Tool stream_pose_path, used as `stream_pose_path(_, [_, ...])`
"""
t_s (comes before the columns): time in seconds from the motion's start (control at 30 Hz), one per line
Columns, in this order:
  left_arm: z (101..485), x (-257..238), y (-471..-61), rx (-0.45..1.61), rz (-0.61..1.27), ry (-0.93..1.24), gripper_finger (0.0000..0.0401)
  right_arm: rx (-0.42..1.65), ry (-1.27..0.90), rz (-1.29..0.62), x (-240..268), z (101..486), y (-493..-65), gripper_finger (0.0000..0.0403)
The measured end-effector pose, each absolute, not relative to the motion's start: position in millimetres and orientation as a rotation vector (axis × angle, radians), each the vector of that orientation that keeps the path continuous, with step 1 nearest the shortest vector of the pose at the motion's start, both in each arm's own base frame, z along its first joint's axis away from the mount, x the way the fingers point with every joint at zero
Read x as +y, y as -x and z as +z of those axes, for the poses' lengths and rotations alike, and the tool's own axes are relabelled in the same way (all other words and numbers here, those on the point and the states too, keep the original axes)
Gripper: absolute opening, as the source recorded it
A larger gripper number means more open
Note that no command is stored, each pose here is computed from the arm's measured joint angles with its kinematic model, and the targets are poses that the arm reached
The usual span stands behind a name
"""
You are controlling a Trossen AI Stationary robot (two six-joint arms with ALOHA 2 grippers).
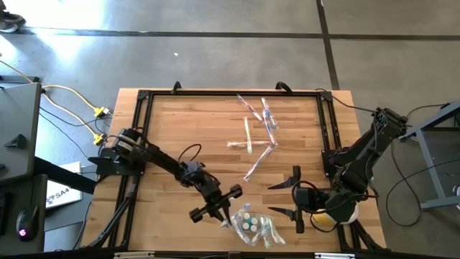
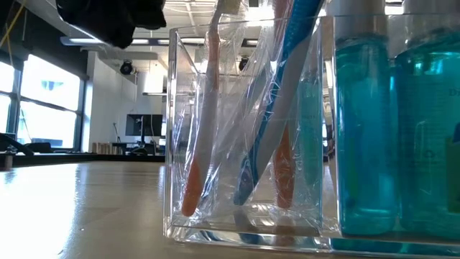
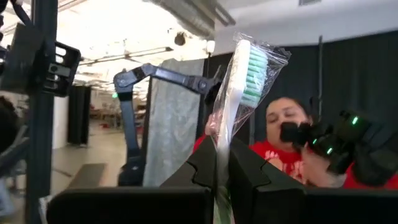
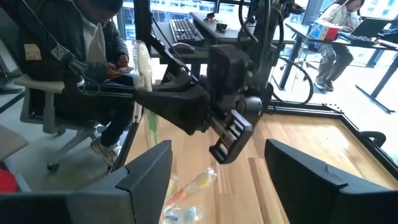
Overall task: Pick & Place toothbrushing station
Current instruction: Put the green toothbrush into the transparent organizer
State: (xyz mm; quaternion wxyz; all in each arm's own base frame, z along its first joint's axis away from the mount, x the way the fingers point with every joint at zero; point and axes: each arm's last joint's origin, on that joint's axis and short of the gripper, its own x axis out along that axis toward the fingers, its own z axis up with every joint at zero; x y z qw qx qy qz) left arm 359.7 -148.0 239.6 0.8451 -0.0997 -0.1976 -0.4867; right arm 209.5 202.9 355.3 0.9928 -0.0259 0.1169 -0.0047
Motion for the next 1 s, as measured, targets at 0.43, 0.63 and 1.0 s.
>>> stream_pose_path(0.43, [253.1, -206.9, -325.7, -0.274, -0.55, -0.002, 0.001, 0.248, 0.127, -0.007, 202.3, 353.5, -209.1, 0.0249])
stream_pose_path(0.63, [250.4, -221.2, -317.0, -0.263, -0.403, -0.038, 0.001, 0.246, 0.147, -0.031, 197.4, 353.9, -213.8, 0.0249])
stream_pose_path(1.0, [245.2, -216.0, -315.3, -0.293, -0.386, -0.065, 0.001, 0.251, 0.134, -0.056, 192.4, 353.3, -218.2, 0.0249])
